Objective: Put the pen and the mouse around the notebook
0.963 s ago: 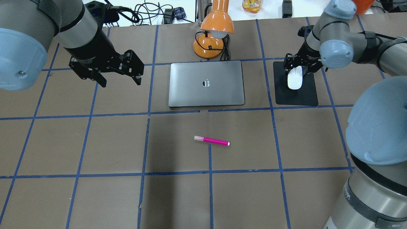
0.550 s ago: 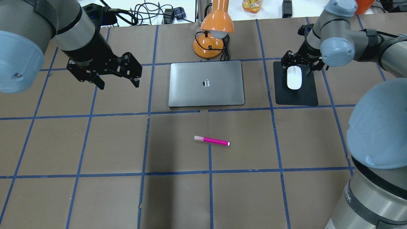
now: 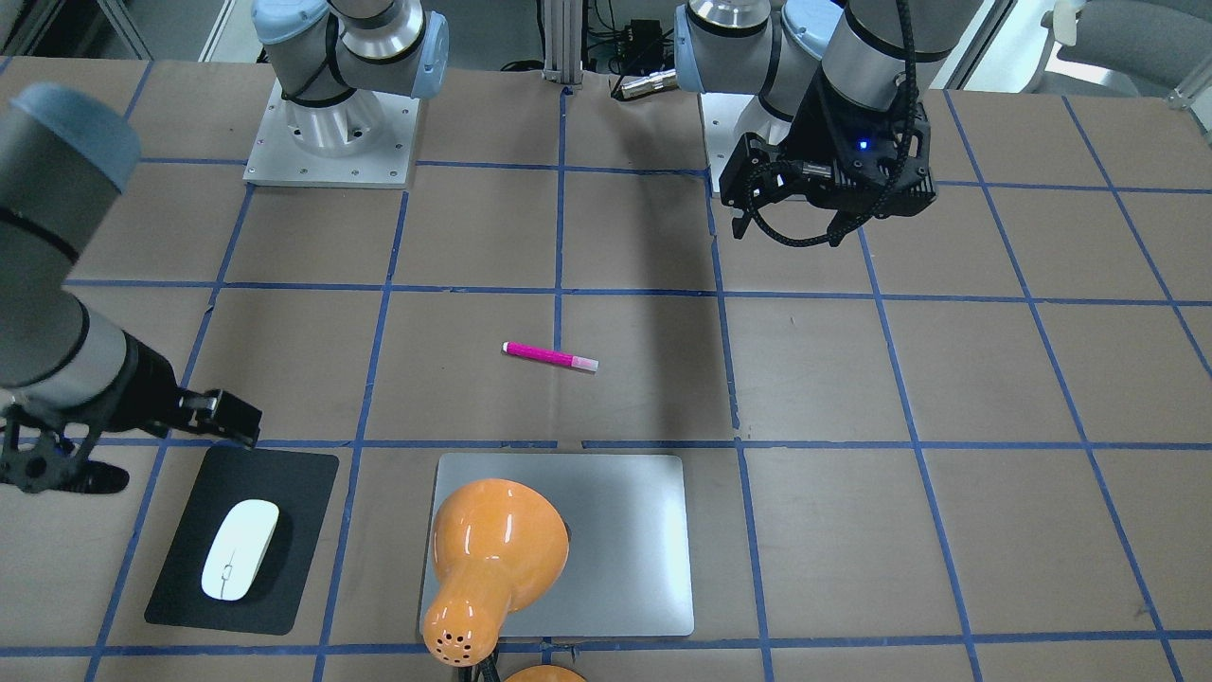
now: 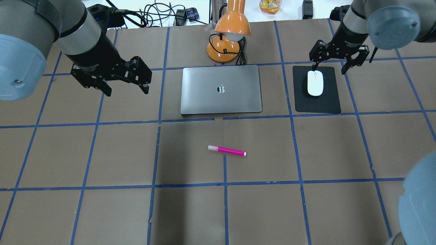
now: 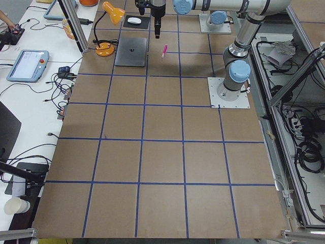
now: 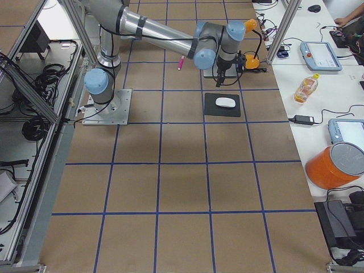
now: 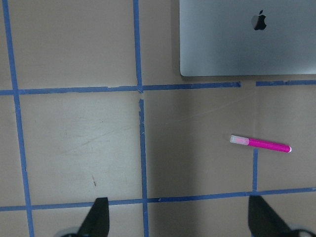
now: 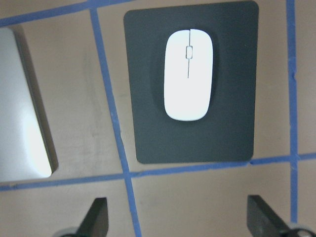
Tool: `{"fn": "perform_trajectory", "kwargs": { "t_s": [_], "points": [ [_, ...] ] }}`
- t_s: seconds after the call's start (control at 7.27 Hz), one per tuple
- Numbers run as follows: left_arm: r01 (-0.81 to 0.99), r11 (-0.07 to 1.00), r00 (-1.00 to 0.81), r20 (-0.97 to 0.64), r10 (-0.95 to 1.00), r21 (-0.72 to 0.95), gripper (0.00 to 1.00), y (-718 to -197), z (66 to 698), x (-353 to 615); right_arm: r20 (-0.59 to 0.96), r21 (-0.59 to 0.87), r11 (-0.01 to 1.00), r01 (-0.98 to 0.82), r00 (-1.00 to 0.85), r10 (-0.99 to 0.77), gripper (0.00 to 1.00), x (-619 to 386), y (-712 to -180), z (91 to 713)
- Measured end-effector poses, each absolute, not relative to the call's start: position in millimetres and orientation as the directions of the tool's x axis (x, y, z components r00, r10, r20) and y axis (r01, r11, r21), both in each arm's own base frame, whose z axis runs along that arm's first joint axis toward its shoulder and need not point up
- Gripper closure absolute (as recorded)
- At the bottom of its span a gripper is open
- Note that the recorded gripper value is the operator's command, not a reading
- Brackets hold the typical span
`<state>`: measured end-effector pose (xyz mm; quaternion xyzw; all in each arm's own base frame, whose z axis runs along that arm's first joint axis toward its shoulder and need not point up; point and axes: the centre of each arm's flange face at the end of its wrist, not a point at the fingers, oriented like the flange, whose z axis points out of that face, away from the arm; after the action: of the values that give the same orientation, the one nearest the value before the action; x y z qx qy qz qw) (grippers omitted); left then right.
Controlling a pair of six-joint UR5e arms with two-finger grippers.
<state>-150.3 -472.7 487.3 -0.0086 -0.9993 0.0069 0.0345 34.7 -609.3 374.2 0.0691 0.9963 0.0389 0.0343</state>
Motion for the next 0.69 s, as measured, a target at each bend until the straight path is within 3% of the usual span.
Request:
{"fn": "perform_trajectory", "kwargs": {
  "t_s": [0.28, 0.69],
  "points": [
    [0.015, 1.000, -0.998, 0.069, 0.015, -0.011, 0.00, -471.6, 487.6, -150.2, -0.013, 0.083, 0.985, 0.154, -0.988, 0.155, 0.00, 75.6, -565.1, 426.7],
    [0.010, 1.000, -0.997, 0.071, 0.010, -0.001, 0.00, -469.7, 487.5, -149.7, -0.006, 0.048, 0.989, 0.137, -0.991, 0.137, 0.00, 108.0, -513.3, 454.4]
  ]
}}
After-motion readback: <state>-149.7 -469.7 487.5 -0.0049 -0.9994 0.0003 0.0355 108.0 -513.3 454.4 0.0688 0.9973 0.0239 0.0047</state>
